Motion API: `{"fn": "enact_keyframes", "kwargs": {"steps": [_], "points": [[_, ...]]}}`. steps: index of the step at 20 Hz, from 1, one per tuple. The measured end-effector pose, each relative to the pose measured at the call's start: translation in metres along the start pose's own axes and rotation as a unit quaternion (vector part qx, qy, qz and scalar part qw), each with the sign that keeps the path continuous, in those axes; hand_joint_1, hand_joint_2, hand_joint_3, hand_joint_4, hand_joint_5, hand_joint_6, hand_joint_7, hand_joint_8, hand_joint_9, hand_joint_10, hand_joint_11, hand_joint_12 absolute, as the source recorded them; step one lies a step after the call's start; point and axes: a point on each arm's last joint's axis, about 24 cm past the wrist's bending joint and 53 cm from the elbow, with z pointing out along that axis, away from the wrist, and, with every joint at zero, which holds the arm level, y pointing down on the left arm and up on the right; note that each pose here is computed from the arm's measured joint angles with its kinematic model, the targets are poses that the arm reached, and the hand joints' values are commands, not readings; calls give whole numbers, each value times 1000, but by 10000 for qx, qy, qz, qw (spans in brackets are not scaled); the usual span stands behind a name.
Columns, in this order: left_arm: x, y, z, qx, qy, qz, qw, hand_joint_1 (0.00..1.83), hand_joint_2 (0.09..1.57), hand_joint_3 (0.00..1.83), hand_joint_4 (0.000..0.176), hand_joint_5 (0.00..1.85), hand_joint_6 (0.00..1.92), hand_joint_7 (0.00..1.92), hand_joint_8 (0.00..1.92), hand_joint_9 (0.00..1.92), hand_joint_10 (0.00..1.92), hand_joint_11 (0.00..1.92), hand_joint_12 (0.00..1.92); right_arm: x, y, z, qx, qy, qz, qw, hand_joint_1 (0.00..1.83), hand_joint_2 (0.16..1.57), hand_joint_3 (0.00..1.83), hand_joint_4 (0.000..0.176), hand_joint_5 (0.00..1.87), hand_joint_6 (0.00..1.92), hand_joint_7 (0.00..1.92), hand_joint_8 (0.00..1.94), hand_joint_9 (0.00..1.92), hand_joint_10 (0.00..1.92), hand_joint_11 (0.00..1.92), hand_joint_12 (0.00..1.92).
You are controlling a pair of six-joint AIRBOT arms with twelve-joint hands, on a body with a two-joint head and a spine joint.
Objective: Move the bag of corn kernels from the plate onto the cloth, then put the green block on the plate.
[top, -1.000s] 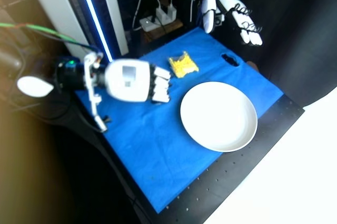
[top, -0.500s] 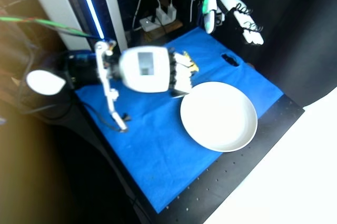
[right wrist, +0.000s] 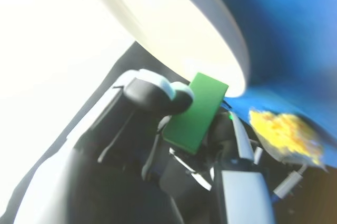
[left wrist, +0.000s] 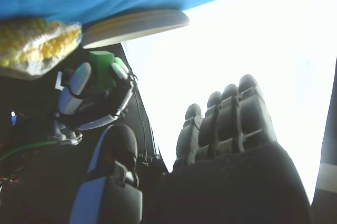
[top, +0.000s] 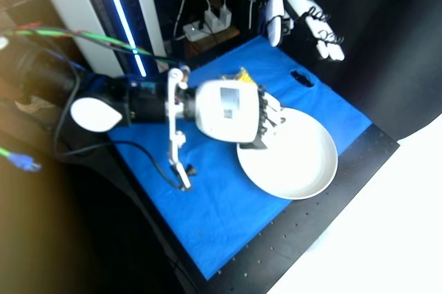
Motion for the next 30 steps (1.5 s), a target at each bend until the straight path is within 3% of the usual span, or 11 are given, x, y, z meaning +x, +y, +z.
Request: {"fn": "enact_keyframes", "kwargs": {"steps": [1, 5, 8, 10, 11, 12, 15, 23, 27, 28, 30], "points": [[2, 2, 0, -34, 28, -3, 10000, 159, 1235, 0, 176, 0, 0, 0, 0, 0, 0, 2, 1, -2, -6, 0, 93, -6, 9, 10000, 1177, 1290, 6, 0, 627, 1444, 703, 1556, 1009, 1814, 1073, 1903], [4, 1, 1, 14, 76, 27, 10000, 133, 1205, 0, 176, 0, 0, 0, 0, 0, 0, 0, 0, -3, -14, 5, 222, -27, 85, 9997, 1072, 1300, 2, 0, 646, 1470, 1048, 1853, 1289, 1919, 1401, 1921], [3, 1, 1, 20, 72, 45, 10000, 139, 1233, 0, 176, 0, 0, 0, 0, 0, 0, 0, 0, -2, -13, 16, 261, -16, 93, 9996, 1167, 1308, 0, 0, 609, 1502, 668, 1571, 1001, 1838, 1128, 1921], [2, 2, 2, 15, 67, 66, 10000, 121, 1239, 0, 176, 0, 0, 0, 0, 0, 0, 0, 0, -7, -14, 26, 350, -39, 83, 9993, 1297, 1278, 0, 0, 626, 1470, 693, 1408, 656, 1641, 428, 1751], [1, 3, 3, 10, 49, 62, 10000, 103, 1234, 0, 176, 0, 0, 0, 0, 0, 0, 0, 0, -9, -15, 31, 398, -53, 83, 9992, 1163, 1287, 0, 0, 656, 1529, 689, 1395, 610, 1265, 400, 1673], [2, 3, 3, 19, 51, 58, 10000, 103, 1234, 0, 176, 0, 0, 0, 0, 0, 0, 0, 0, -11, -17, 34, 438, -63, 80, 9990, 1163, 1287, 0, 0, 656, 1529, 689, 1395, 610, 1265, 400, 1673], [8, 5, 3, -1, 133, 41, 9999, 108, 1269, 12, 174, 0, 0, 0, 0, 0, 0, 0, 0, -1, -31, 46, 720, 61, 81, 9974, 1172, 1299, 1, 0, 622, 1474, 679, 1550, 985, 1795, 1065, 1917], [8, 3, 5, 18, 112, -1, 9999, 98, 1256, 1, 176, 0, 0, 0, 0, 0, 0, 0, 0, 1, -55, 49, 1182, 165, 142, 9927, 1115, 1314, 0, 0, 553, 1566, 711, 1477, 695, 1104, 581, 1643], [8, 4, 5, 9, 116, -10, 9999, 112, 1263, 1, 176, 0, 0, 0, 0, 0, 0, 0, 0, 2, -54, 49, 1181, 187, 139, 9927, 1110, 1356, 0, 0, 417, 1676, 700, 1550, 618, 1251, 530, 1784], [8, 4, 5, 8, 117, -12, 9999, 109, 1267, 3, 176, 0, 0, 0, 0, 0, 0, 0, 0, 3, -53, 49, 1176, 192, 143, 9928, 1234, 1320, 0, 0, 291, 1156, 626, 1571, 574, 1268, 494, 1796], [8, 3, 5, 26, 117, -1, 9999, 94, 1272, 5, 176, 0, 0, 0, 0, 0, 0, 0, 0, 5, -53, 50, 1178, 217, 145, 9927, 1067, 1272, 0, 0, 189, 732, 384, 960, 455, 1334, 391, 1835]]}}
